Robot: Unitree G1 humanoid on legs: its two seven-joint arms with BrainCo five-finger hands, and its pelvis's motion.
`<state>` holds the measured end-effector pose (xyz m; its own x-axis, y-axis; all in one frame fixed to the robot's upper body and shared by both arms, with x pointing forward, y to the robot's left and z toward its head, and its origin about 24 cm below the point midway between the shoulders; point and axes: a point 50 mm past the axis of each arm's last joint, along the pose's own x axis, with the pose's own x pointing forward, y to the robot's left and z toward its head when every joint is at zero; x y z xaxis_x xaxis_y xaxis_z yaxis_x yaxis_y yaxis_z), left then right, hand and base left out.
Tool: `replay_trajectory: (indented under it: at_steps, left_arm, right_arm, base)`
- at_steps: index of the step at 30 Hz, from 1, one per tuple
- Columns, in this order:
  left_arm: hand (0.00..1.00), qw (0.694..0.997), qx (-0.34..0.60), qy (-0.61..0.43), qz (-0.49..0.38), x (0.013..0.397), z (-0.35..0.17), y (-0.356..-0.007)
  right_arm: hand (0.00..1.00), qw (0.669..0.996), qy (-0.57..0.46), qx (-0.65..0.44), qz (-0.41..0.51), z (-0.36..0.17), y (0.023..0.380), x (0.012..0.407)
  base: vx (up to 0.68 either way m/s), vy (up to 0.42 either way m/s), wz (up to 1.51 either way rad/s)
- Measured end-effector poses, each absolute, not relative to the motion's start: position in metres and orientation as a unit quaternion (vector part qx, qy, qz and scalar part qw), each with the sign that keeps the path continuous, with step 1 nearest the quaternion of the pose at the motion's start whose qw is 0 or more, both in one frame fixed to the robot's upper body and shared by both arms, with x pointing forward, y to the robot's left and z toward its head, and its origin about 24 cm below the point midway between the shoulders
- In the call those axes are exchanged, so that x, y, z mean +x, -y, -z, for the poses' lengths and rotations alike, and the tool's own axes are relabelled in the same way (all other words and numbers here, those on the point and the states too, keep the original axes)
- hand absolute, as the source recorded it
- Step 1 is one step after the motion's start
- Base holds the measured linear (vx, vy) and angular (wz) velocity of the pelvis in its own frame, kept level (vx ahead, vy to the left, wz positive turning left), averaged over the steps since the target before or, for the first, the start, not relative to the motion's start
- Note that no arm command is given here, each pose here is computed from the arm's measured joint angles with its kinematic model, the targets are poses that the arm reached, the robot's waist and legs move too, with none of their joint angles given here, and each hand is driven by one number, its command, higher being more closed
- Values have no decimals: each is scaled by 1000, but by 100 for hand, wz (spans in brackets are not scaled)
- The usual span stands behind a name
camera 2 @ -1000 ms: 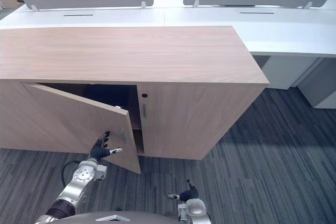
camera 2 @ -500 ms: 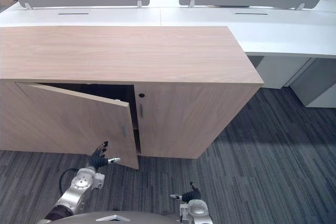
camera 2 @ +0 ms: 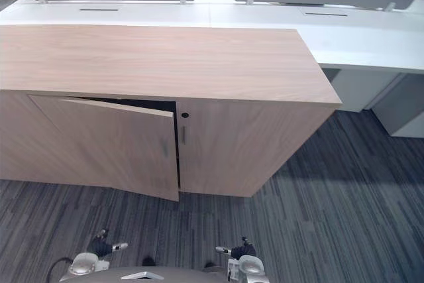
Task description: Walk over to the cabinet, pick up the folder, carry it to the office cabinet, place the folder inside the office cabinet, then close the office cabinet door
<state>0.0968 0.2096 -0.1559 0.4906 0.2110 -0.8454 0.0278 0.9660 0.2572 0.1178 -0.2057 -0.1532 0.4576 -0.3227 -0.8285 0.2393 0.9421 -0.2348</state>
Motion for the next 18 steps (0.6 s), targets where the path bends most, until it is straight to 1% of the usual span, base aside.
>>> replay_trajectory:
  at_steps: [5, 9, 11, 13, 18]
  left_arm:
    - [0, 840, 109, -526, -77, 82, 160, -216]
    - [0, 833, 91, -536, -97, 77, 162, -218]
    - [0, 829, 79, -543, -109, 73, 163, -219]
    - [0, 829, 72, -544, -113, 73, 163, -219]
    - [0, 822, 63, -553, -118, 69, 165, -219]
  right_arm:
    - [0, 845, -503, -20, 179, 155, 207, 116]
    - [0, 843, -507, -9, 180, 156, 208, 114]
    - [0, 836, -516, -2, 187, 158, 210, 111]
    - [0, 830, -524, -1, 189, 159, 210, 108]
    - [0, 830, -525, 1, 189, 159, 210, 108]
  base:
    - [-12, 1, -25]
    - [44, -18, -8]
    - [69, -34, -10]
    - [30, -35, -6]
    - [-29, -57, 4]
